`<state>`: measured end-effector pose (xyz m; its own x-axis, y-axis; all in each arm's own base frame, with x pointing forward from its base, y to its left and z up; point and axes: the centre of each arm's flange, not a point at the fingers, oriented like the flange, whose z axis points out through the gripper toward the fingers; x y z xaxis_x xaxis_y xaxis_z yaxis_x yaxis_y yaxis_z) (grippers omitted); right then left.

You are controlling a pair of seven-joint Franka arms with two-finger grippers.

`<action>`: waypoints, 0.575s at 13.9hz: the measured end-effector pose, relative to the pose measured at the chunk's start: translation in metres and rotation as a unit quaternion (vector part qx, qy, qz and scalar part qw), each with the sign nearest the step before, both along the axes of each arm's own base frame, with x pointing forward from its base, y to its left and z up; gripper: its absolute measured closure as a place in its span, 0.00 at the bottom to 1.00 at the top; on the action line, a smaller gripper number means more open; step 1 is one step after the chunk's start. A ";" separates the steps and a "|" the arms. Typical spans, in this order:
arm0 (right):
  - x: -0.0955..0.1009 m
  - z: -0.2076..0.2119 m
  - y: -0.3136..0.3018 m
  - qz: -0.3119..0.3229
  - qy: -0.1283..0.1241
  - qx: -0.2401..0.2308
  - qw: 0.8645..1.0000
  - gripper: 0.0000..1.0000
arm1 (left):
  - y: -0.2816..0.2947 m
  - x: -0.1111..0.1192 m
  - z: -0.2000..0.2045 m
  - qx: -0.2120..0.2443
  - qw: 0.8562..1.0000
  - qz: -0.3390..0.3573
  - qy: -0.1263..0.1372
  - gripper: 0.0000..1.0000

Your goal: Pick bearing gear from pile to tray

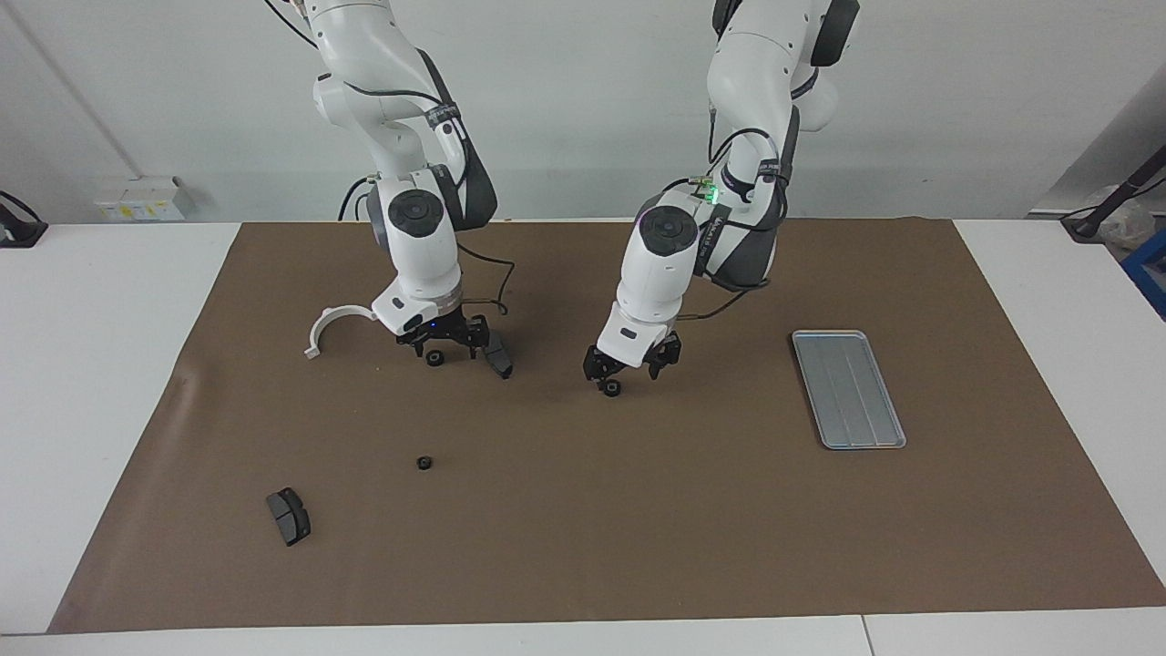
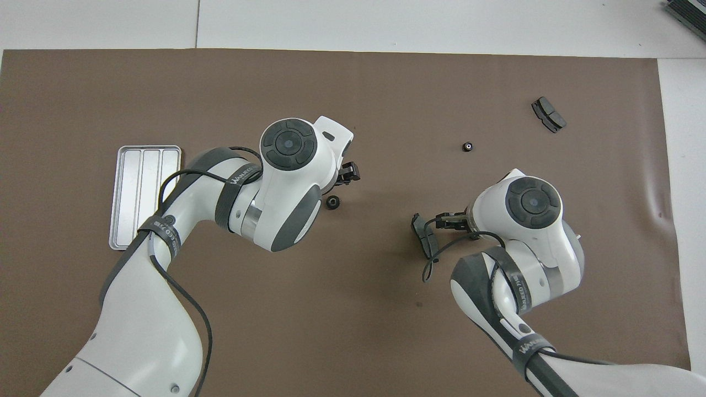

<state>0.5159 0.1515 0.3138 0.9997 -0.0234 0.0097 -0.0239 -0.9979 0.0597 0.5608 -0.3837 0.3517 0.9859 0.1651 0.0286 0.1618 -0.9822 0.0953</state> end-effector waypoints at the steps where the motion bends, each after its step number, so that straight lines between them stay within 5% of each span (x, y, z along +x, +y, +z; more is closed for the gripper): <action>1: -0.003 -0.005 -0.006 0.004 0.000 0.001 1.000 0.00 | -0.001 -0.001 -0.008 0.000 1.000 0.000 -0.001 0.00; 8: -0.022 -0.030 -0.023 0.012 -0.001 0.008 1.000 0.04 | -0.010 -0.038 -0.062 0.006 1.000 -0.020 0.004 0.07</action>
<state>0.4943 0.1288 0.2836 0.9999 0.0013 0.0106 0.0008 -0.9990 0.0439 0.5230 -0.3941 0.2894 0.9918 0.1258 0.0231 0.1235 -0.9889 0.0828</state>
